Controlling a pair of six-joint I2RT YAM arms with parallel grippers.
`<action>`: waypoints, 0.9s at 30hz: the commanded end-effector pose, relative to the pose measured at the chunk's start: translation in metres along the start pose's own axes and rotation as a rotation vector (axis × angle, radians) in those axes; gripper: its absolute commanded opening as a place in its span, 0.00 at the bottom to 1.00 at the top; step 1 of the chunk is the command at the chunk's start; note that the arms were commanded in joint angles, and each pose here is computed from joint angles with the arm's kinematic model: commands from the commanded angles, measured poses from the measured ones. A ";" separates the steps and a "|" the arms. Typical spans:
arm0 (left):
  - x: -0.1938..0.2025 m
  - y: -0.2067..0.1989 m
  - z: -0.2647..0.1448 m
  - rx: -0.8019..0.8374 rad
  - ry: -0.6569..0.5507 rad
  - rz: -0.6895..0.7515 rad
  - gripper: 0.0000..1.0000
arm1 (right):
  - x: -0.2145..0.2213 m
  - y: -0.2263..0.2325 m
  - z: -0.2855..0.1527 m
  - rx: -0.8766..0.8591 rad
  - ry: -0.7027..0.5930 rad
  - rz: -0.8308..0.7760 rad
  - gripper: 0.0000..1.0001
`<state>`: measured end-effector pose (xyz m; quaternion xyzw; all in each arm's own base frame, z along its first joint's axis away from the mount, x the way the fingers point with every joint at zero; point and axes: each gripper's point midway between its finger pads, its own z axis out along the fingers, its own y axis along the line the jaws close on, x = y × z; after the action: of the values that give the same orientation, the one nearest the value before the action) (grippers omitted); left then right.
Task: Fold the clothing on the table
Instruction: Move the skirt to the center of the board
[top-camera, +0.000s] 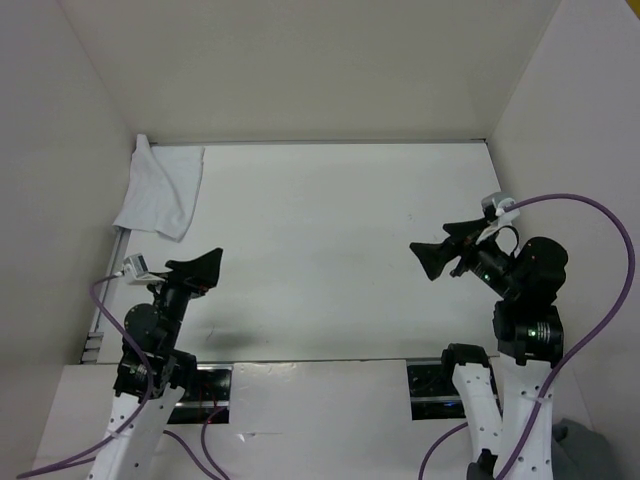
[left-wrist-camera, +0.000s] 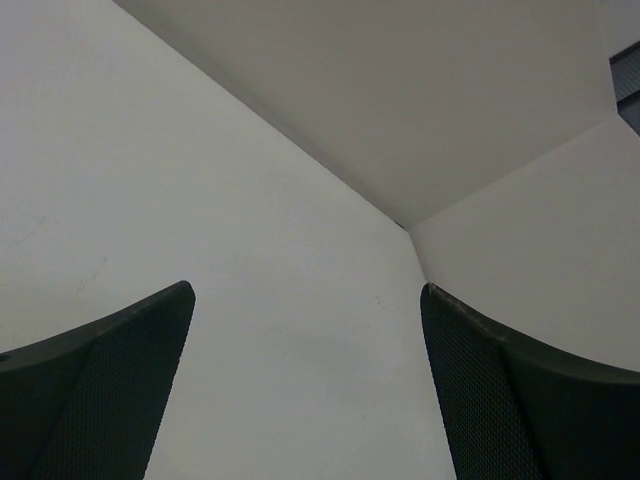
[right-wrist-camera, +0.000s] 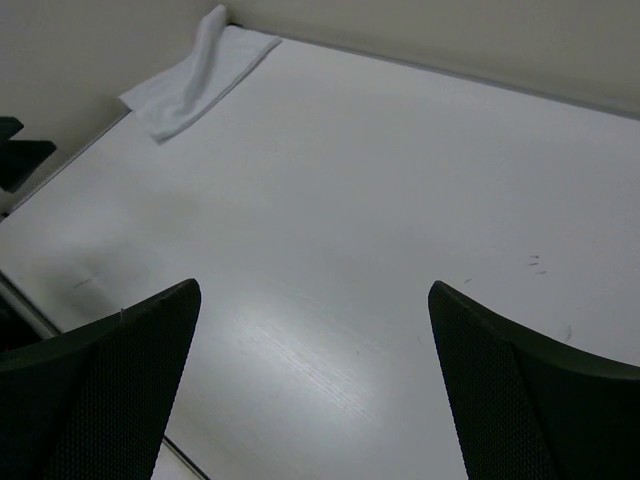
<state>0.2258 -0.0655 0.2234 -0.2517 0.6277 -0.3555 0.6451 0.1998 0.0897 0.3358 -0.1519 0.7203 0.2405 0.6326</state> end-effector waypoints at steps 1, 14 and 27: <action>-0.051 -0.056 -0.024 0.202 -0.173 0.104 1.00 | 0.001 0.013 0.006 -0.114 0.043 0.054 0.99; -0.096 -0.022 0.162 -0.581 0.170 0.612 1.00 | 0.006 -0.013 0.016 -0.010 0.052 0.083 0.99; -0.067 0.117 0.257 -1.071 0.377 0.794 0.96 | -0.002 -0.007 0.008 -0.005 0.005 0.043 0.99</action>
<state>0.4897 -0.0104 0.1709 -0.1961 0.8872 0.1813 0.3762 0.2106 0.0897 0.3262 -0.1382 0.7364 0.2632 0.6077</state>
